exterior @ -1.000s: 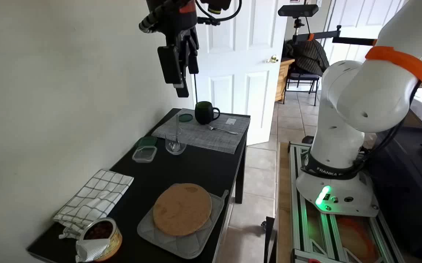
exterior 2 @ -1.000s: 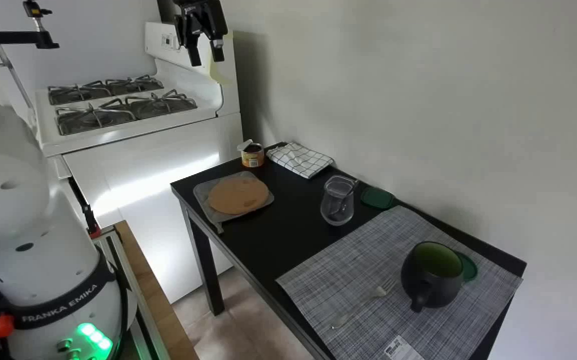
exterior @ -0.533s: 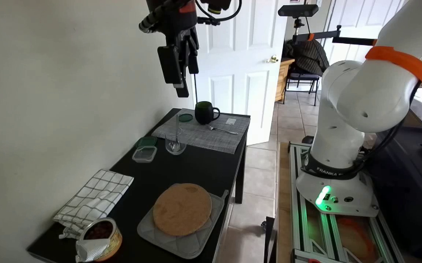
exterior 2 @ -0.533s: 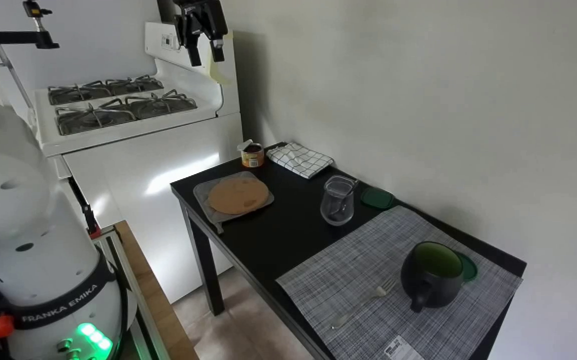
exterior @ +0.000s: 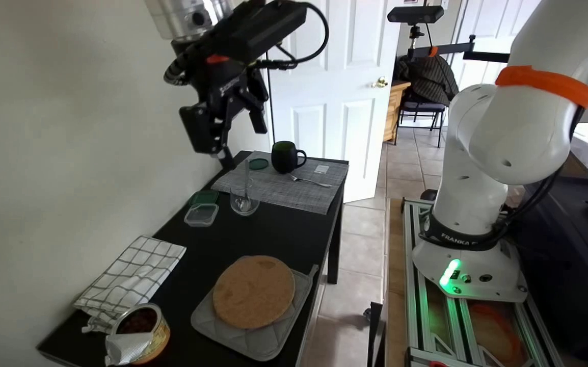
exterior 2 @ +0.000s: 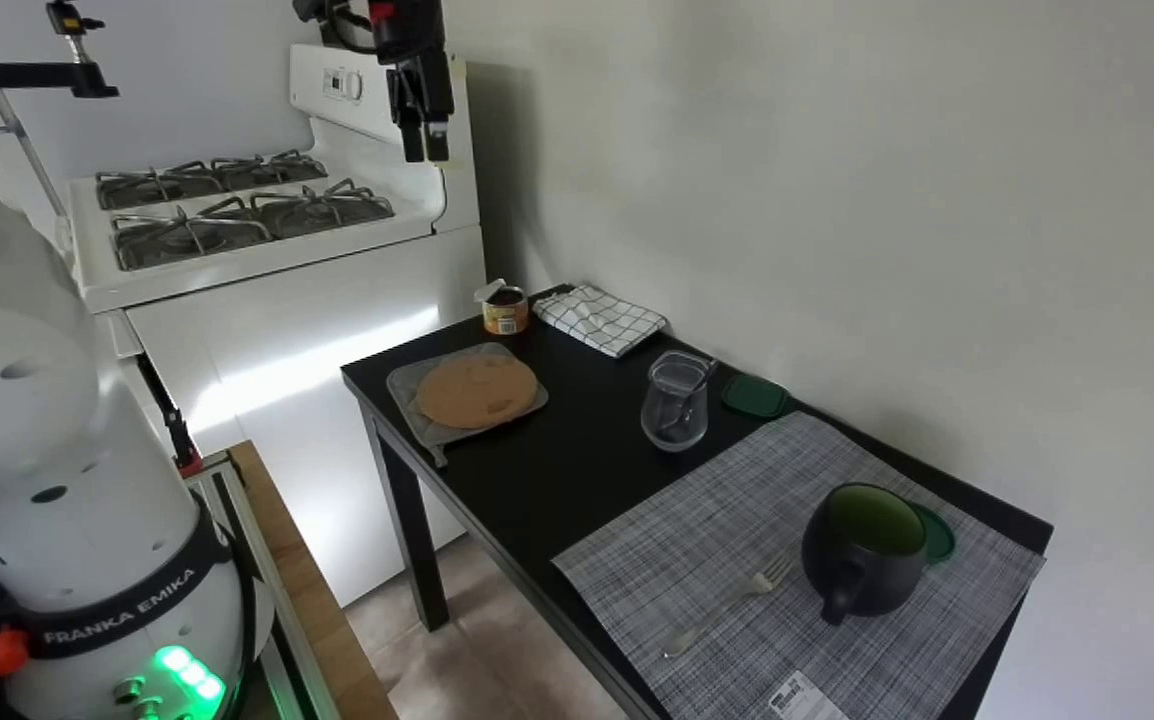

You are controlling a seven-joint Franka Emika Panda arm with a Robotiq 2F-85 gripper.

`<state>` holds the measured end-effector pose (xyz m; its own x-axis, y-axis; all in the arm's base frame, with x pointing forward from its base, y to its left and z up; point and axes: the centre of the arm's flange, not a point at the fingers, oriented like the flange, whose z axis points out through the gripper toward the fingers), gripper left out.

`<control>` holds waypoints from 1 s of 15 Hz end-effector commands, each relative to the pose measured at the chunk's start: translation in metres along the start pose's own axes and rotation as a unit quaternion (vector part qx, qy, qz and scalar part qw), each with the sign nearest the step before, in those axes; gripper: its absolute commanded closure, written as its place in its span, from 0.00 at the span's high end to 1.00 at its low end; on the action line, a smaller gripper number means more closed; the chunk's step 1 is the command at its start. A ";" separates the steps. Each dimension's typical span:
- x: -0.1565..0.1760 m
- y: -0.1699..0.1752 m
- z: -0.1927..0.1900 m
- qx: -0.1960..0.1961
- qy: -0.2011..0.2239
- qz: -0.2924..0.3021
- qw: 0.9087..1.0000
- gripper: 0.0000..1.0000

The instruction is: Move the plastic container to the right

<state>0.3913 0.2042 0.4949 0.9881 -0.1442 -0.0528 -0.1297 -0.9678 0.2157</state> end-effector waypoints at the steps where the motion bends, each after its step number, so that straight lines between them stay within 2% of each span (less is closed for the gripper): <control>1: 0.061 -0.053 0.037 0.040 -0.067 0.060 0.995 1.00; 3: 0.086 -0.058 0.060 0.068 -0.113 0.042 0.990 1.00; 5: 0.108 -0.045 0.080 0.094 -0.117 -0.023 0.988 1.00; 7: 0.130 -0.032 0.089 0.126 -0.142 -0.054 0.980 1.00; 8: 0.108 -0.036 0.091 0.097 -0.118 -0.025 0.988 1.00; 10: 0.120 -0.028 0.098 0.102 -0.124 -0.023 0.987 1.00; 15: 0.113 -0.038 0.092 0.100 -0.119 -0.030 0.987 1.00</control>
<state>0.4998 0.2056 0.3910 0.9505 -0.1059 -0.2922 -0.1080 -0.9941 0.0091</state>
